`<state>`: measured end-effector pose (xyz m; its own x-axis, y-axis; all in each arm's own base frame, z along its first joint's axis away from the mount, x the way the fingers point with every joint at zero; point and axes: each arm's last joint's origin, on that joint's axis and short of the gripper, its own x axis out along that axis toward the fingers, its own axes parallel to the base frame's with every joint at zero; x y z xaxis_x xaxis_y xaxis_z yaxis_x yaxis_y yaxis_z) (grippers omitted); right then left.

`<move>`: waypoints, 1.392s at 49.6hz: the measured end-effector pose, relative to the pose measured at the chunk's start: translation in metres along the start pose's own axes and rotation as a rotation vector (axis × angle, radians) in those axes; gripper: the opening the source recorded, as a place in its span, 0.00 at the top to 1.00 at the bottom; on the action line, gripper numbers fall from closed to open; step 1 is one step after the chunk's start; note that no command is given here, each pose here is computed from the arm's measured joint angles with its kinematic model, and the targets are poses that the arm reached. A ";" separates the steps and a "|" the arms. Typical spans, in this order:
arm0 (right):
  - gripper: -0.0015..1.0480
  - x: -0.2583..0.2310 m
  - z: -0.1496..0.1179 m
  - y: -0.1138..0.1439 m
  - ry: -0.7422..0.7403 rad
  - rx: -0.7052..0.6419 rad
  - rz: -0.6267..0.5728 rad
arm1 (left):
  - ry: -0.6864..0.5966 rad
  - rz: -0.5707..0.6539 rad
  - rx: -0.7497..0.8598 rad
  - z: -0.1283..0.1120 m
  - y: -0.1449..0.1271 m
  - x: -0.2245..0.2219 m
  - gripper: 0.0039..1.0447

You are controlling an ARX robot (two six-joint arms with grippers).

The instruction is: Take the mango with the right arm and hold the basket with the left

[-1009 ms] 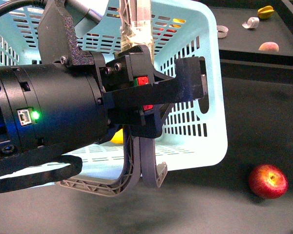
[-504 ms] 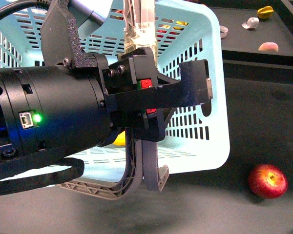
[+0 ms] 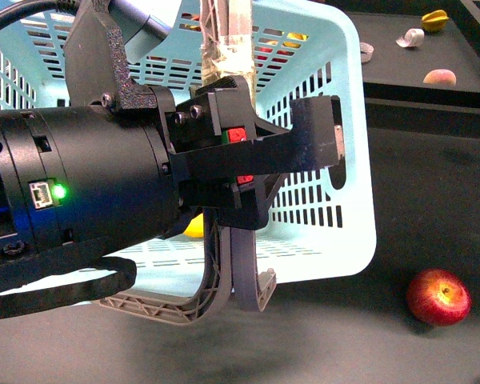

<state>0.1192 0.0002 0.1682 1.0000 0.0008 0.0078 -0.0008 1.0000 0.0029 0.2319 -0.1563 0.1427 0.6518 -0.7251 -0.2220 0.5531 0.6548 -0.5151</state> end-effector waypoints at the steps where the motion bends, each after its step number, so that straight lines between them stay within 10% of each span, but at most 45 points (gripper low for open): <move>1: 0.98 -0.001 0.000 0.000 0.000 0.000 0.000 | 0.000 0.000 0.000 0.000 0.000 0.000 0.84; 42: 0.98 -0.021 -0.003 0.000 0.006 -0.001 0.003 | 0.000 -0.001 -0.001 0.000 0.000 0.000 0.84; 59: 0.39 -0.021 -0.003 0.000 0.006 -0.003 0.003 | -0.013 0.024 0.004 0.000 -0.001 0.001 0.84; 69: 0.09 -0.022 -0.003 0.000 0.005 -0.003 0.003 | -0.185 0.418 -0.100 0.016 0.017 0.030 0.84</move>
<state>0.0976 0.0003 0.1651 1.0000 0.0038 0.0025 -0.0038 1.0000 0.0002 0.2690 -0.1641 0.1406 0.8949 -0.3472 -0.2804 0.1765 0.8523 -0.4923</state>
